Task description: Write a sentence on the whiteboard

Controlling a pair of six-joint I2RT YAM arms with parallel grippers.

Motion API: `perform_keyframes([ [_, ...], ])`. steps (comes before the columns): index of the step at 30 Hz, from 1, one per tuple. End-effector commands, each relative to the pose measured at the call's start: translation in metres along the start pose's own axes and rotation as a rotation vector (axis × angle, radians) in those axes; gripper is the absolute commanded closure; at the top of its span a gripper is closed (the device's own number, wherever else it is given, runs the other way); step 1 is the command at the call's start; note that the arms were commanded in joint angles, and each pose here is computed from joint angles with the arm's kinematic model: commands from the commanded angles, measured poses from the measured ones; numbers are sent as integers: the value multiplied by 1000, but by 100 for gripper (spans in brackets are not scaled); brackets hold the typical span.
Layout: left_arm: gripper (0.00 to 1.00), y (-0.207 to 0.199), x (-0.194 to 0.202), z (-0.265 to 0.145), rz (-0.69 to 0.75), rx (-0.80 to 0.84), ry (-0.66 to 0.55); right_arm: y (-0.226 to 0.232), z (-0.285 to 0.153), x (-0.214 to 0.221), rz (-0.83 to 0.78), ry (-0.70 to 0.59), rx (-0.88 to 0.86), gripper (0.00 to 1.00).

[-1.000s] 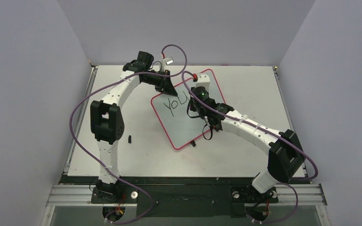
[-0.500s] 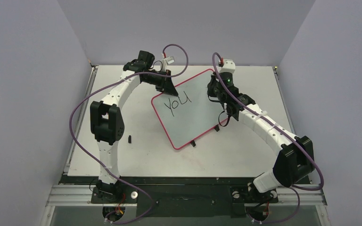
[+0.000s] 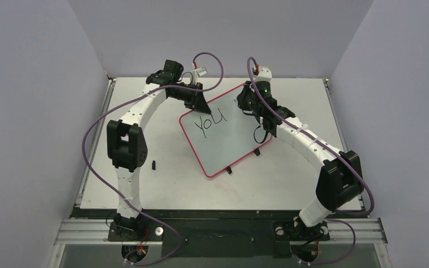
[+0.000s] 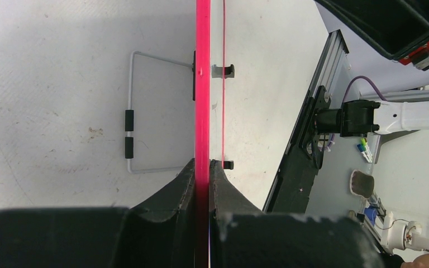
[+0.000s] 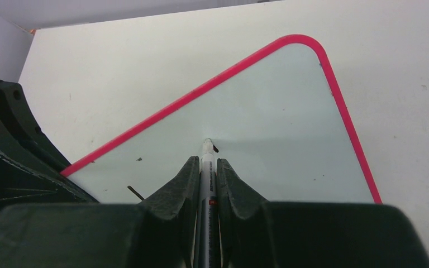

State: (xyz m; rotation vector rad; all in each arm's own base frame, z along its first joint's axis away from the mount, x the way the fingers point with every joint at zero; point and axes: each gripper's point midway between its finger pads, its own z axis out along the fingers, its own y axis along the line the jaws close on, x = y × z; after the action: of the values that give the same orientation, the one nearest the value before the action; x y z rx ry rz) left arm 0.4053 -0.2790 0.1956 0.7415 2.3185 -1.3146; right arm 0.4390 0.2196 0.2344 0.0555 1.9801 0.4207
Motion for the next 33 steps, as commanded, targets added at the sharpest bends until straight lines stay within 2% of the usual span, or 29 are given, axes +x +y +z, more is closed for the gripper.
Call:
perform_keyframes([
  [1,100,-19,-16,-11,148,-36,-31,18,6,-31,36,-80,-62,100],
  [18,100,-18,-17,-10,146,-38,-32,40,-7,24,-28,29,-123,100],
  [33,100,-21,-18,-12,152,-37,-36,6,-27,63,-34,71,-49,100],
])
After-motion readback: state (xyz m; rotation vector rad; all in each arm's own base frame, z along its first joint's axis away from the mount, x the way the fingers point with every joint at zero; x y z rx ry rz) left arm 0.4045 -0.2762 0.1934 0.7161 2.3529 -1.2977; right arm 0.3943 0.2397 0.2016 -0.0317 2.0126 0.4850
